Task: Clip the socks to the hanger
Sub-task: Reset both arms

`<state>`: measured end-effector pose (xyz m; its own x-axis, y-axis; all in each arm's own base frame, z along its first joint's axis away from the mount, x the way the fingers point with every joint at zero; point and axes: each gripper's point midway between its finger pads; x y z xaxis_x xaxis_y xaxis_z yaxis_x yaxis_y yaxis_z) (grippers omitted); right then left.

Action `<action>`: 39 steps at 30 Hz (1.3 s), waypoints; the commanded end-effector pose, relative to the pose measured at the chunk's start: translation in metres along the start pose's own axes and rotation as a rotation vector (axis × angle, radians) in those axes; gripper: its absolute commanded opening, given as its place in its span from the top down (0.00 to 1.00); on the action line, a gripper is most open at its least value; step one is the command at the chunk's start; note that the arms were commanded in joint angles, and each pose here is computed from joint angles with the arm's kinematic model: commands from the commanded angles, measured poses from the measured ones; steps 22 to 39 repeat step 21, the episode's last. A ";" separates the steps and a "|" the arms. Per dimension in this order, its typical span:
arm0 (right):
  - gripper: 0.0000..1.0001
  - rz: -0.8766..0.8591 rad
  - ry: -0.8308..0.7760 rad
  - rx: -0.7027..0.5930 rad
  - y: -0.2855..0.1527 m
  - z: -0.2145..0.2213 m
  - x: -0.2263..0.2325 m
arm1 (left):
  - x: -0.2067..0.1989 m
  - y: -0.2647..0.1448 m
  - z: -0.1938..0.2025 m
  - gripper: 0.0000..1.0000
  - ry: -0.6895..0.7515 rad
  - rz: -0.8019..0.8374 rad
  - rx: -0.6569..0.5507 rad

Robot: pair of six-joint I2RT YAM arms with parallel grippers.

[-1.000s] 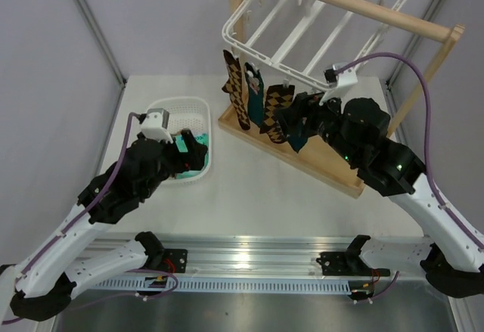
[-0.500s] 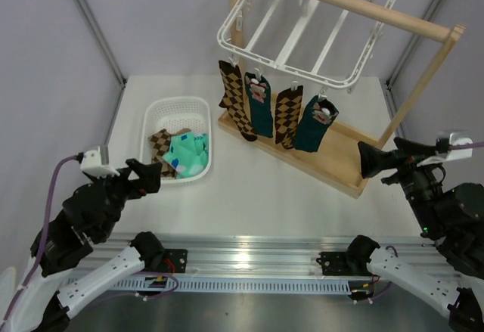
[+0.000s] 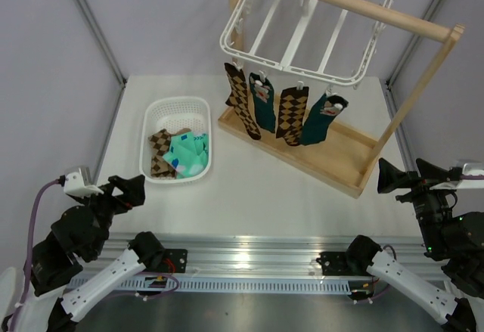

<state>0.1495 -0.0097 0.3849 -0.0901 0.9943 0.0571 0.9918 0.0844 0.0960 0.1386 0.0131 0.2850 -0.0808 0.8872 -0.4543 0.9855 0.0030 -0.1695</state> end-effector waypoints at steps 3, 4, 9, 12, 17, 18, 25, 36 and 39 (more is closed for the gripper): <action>0.01 0.020 -0.020 0.005 0.001 0.003 -0.003 | 0.004 0.003 0.005 0.01 -0.002 -0.028 0.001; 0.01 0.020 -0.019 0.004 0.001 0.003 -0.003 | 0.003 0.004 0.005 0.01 0.000 -0.029 0.002; 0.01 0.016 -0.006 -0.012 0.000 -0.003 -0.004 | 0.001 0.004 0.000 0.01 0.000 -0.032 -0.010; 0.00 0.013 0.001 -0.019 0.000 -0.006 -0.003 | -0.002 0.005 -0.003 0.01 0.003 -0.028 -0.007; 0.00 0.011 0.008 -0.027 -0.001 -0.009 -0.004 | -0.006 0.007 -0.006 0.00 0.000 -0.028 -0.013; 0.00 0.011 0.009 -0.028 -0.001 -0.010 -0.004 | -0.007 0.007 -0.006 0.01 0.000 -0.027 -0.013; 0.01 0.000 0.010 -0.029 -0.002 -0.011 -0.003 | -0.009 0.008 -0.006 0.01 0.002 -0.021 -0.014; 0.01 0.000 0.010 -0.029 -0.002 -0.011 -0.003 | -0.009 0.008 -0.006 0.01 0.002 -0.021 -0.014; 0.01 0.000 0.010 -0.029 -0.002 -0.011 -0.003 | -0.009 0.008 -0.006 0.01 0.002 -0.021 -0.014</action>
Point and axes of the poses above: each gripper's point midway between its finger pads, its own y axis out along the fingers, its own x axis along the line the jaws close on, z = x × y, and after that the axes turned 6 degrees about -y, right-handed
